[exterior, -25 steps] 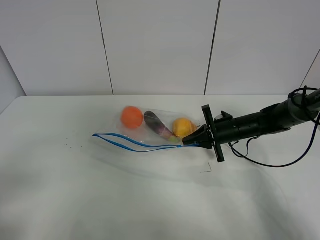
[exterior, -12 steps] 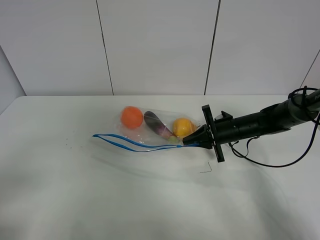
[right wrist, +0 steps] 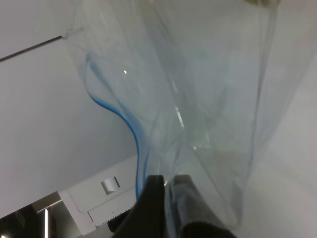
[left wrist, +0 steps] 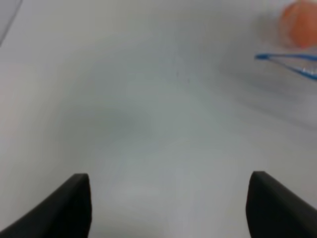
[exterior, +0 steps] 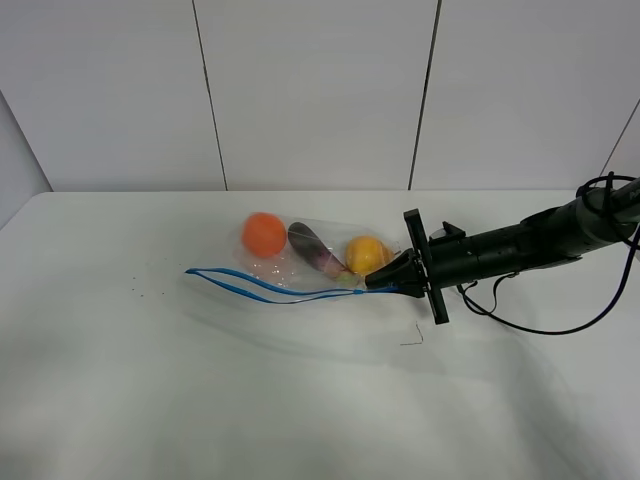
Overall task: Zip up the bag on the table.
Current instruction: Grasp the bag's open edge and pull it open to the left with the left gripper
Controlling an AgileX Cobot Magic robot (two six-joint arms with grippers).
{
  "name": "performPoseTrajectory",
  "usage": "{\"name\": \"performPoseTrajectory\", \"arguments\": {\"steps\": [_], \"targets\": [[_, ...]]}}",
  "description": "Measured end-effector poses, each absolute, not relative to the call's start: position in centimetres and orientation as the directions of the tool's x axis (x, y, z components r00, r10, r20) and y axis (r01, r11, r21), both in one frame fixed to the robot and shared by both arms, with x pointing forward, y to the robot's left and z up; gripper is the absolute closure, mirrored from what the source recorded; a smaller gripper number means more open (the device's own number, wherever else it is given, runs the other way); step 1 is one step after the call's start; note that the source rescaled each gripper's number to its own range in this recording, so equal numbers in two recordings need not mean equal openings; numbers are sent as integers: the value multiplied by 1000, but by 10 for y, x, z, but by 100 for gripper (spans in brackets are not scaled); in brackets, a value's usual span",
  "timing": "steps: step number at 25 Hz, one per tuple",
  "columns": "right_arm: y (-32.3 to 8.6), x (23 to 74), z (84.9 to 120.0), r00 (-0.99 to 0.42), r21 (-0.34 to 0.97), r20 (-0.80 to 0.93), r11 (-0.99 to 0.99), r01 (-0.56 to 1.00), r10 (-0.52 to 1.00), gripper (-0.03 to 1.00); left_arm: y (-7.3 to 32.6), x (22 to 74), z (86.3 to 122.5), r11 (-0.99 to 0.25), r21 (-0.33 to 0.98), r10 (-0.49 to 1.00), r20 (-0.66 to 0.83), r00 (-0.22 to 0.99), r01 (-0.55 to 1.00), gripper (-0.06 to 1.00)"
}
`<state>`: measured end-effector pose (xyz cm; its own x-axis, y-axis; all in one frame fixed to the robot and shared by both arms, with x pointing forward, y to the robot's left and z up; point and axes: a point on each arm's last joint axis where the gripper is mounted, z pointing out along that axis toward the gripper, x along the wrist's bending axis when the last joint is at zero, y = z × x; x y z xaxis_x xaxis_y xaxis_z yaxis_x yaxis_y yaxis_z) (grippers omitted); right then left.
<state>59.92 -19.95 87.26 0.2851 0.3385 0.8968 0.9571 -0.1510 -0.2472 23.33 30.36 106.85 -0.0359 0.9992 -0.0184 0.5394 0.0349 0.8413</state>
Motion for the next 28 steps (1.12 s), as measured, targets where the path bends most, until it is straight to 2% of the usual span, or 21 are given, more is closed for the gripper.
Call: {"name": "performPoseTrajectory", "arguments": {"steps": [7, 9, 11, 16, 19, 24, 28], "targets": [[-199, 599, 873, 286, -247, 897, -152, 957, 337, 97, 304, 291, 1125, 10, 799, 1000, 5, -24, 601, -6], [-199, 599, 873, 286, -247, 897, -152, 957, 337, 97, 305, 315, 1135, -54, 799, 998, 67, 1, 599, -6], [-199, 599, 873, 285, -247, 897, -152, 957, 337, 97, 307, 337, 1142, -172, 804, 983, 175, 49, 569, -6], [-199, 599, 873, 282, -244, 898, -152, 958, 337, 97, 308, 392, 1153, -568, 740, 819, 550, 163, 359, -6], [-199, 599, 873, 282, -244, 898, -151, 958, 337, 97, 306, 421, 1161, -759, 624, 649, 748, 140, 185, -6], [-199, 599, 873, 282, -244, 898, -151, 958, 338, 97, 299, 467, 1165, -878, 478, 479, 878, -10, -26, -6], [-199, 599, 873, 282, -244, 898, -151, 958, 338, 97, 294, 499, 1152, -930, 352, 360, 931, -64, -108, -6]]}}
